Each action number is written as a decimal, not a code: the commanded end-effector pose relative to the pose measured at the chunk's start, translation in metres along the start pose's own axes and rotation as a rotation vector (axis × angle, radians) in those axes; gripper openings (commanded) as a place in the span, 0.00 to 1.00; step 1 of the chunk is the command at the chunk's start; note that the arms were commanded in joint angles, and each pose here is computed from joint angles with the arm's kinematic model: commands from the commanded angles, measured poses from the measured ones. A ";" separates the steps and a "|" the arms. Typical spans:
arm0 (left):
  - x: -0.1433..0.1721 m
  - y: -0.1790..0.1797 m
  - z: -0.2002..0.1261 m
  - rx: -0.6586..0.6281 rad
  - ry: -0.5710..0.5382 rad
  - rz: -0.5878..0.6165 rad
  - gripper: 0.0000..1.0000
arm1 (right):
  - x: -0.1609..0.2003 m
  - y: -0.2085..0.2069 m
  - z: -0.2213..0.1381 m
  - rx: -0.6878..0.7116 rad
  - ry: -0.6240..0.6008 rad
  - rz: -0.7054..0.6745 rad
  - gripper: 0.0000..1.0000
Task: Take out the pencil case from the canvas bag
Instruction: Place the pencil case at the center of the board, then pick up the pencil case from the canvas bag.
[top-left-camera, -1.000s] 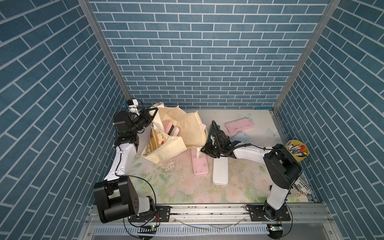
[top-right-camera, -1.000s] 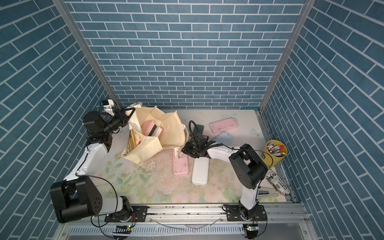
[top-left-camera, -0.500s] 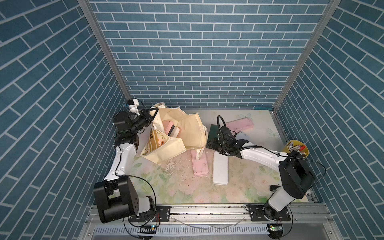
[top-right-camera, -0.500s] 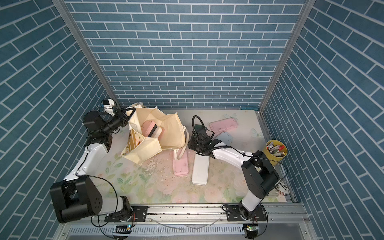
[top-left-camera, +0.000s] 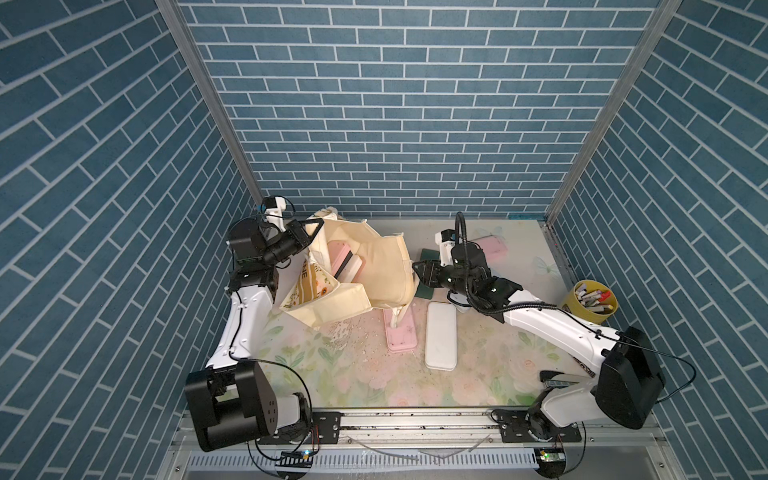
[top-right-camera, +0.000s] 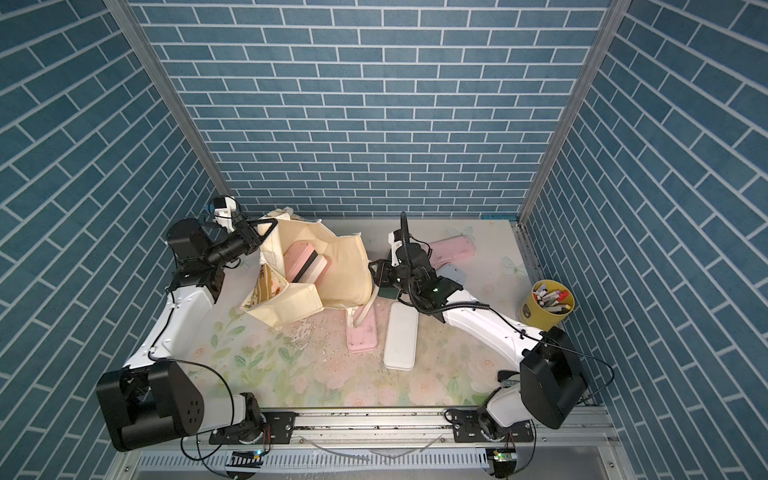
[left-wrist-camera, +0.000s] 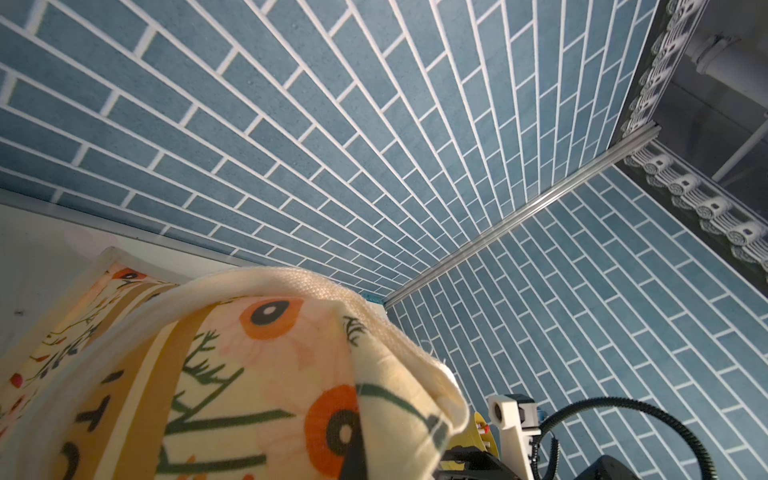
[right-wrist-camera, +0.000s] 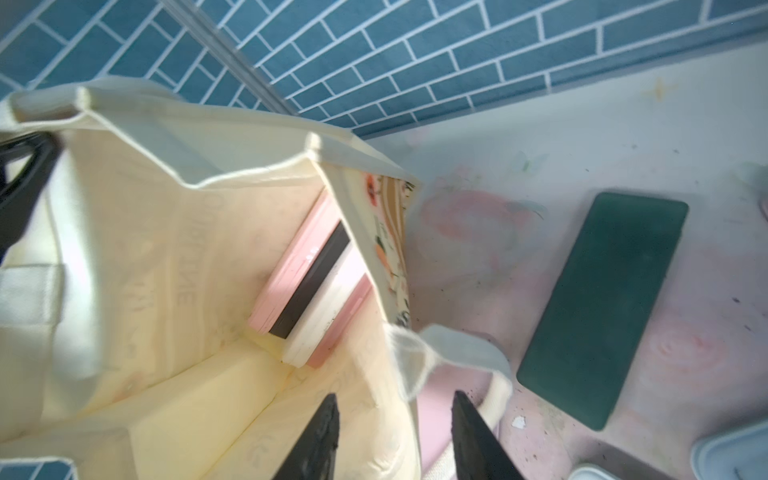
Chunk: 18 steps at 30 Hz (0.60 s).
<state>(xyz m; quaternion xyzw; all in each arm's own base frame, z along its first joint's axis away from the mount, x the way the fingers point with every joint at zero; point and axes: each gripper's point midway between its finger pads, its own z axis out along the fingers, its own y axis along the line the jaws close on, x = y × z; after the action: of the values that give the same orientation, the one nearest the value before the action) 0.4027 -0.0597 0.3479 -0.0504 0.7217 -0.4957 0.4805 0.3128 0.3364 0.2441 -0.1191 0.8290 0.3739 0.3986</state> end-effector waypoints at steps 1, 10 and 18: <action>-0.012 -0.066 -0.009 0.142 -0.011 0.235 0.00 | 0.000 0.041 -0.005 -0.132 0.005 -0.228 0.44; 0.009 -0.083 -0.004 0.189 0.045 0.310 0.01 | 0.034 0.107 0.009 -0.314 0.111 -0.395 0.43; 0.013 -0.104 -0.010 0.259 0.033 0.371 0.03 | 0.048 0.125 0.037 -0.262 0.143 -0.407 0.44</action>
<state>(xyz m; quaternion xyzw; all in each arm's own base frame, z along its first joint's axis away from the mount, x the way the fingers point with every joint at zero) 0.3717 -0.1035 0.3575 0.0579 0.7210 -0.5043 0.4716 0.2328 0.4451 0.2526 -0.3541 0.7586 0.4044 0.3684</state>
